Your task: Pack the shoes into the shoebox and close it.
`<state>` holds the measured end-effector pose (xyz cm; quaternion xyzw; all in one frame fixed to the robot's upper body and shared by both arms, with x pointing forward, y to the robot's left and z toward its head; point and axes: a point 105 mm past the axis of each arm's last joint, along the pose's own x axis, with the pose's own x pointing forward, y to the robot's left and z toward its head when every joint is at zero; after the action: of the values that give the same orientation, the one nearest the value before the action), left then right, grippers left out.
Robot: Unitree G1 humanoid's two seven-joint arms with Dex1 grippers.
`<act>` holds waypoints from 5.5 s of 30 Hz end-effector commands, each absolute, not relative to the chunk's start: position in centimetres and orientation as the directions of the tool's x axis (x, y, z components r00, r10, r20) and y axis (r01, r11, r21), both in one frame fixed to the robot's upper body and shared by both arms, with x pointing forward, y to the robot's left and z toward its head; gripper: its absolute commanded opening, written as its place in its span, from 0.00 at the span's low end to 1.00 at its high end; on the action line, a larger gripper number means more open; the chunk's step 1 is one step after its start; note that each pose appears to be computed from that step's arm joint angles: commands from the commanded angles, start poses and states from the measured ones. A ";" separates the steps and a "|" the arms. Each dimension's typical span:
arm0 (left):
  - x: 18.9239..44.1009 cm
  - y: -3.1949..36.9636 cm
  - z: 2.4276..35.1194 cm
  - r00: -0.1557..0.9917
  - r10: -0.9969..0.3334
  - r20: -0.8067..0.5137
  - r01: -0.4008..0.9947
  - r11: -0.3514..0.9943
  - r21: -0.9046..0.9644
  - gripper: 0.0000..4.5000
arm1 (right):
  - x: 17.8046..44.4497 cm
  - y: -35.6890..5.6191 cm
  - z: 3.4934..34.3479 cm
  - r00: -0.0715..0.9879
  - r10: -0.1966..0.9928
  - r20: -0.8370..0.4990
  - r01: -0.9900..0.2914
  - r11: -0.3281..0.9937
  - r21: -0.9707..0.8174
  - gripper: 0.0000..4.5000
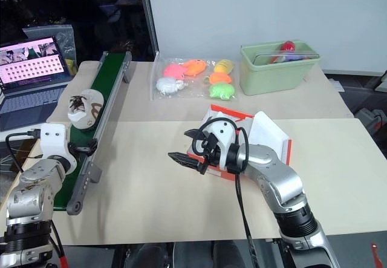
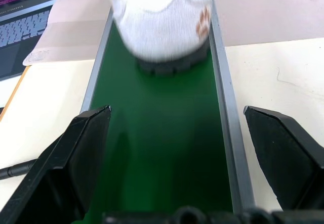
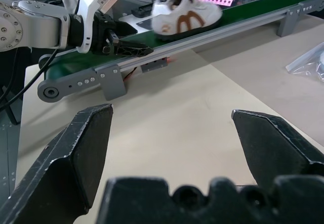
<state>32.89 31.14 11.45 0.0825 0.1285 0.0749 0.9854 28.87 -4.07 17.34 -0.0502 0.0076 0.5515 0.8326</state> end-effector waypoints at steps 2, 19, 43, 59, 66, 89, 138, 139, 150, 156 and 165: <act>33.3 30.8 12.3 0.964 0.170 -0.203 -0.133 0.974 0.184 1.00 | 28.6 -4.1 19.0 0.389 0.921 -0.018 -0.916 0.385 -0.110 0.99; 34.0 29.7 14.2 0.978 0.173 -0.120 -0.149 0.972 0.184 0.55 | 29.8 -4.6 19.9 0.442 0.897 0.018 -0.893 0.442 -0.089 1.00; 30.1 9.6 19.4 0.756 -0.630 0.177 0.561 0.764 0.318 0.55 | 34.2 0.1 22.9 0.450 0.867 0.212 -0.544 0.078 0.835 1.00; 30.7 10.0 19.4 0.761 -0.632 0.148 0.564 0.756 0.332 0.54 | 34.6 0.8 22.6 0.505 0.840 0.199 -0.561 0.145 0.815 0.47; 30.4 9.8 18.8 0.746 -0.655 0.118 0.587 0.731 0.348 0.98 | 34.8 0.5 24.0 0.534 0.800 0.272 -0.570 0.103 0.815 0.14; 30.6 9.1 16.3 0.761 -0.646 0.068 0.593 0.734 0.332 1.00 | 40.2 -15.3 24.4 0.813 0.392 -0.430 -0.062 0.793 0.606 0.14; 26.3 10.6 16.7 0.483 -0.867 -0.123 0.825 0.403 0.396 1.00 | 39.1 -13.2 23.7 0.754 0.370 -0.543 -0.194 0.915 0.355 0.93; 26.5 10.7 16.8 0.496 -0.860 -0.118 0.816 0.416 0.401 1.00 | 39.1 -13.1 24.3 0.775 0.361 -0.519 -0.207 0.921 0.331 0.93; 34.3 19.3 19.4 0.978 -0.134 0.162 0.076 0.944 0.322 1.00 | 31.6 -5.9 27.9 0.570 0.821 -0.030 -0.789 0.538 -0.297 0.93; 33.3 27.3 15.0 0.961 0.278 -0.014 -0.264 0.928 0.263 1.00 | 27.3 -6.4 20.8 0.334 0.935 -0.121 -0.926 0.301 -0.227 0.93; 32.9 30.2 13.9 0.948 0.310 -0.068 -0.276 0.911 0.306 1.00 | 28.6 -5.9 18.1 0.351 0.930 -0.106 -0.928 0.330 -0.175 0.97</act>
<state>32.72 30.12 12.59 0.1414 0.0816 0.1527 0.9747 28.71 -6.01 16.85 -0.0960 0.0278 0.5679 0.8170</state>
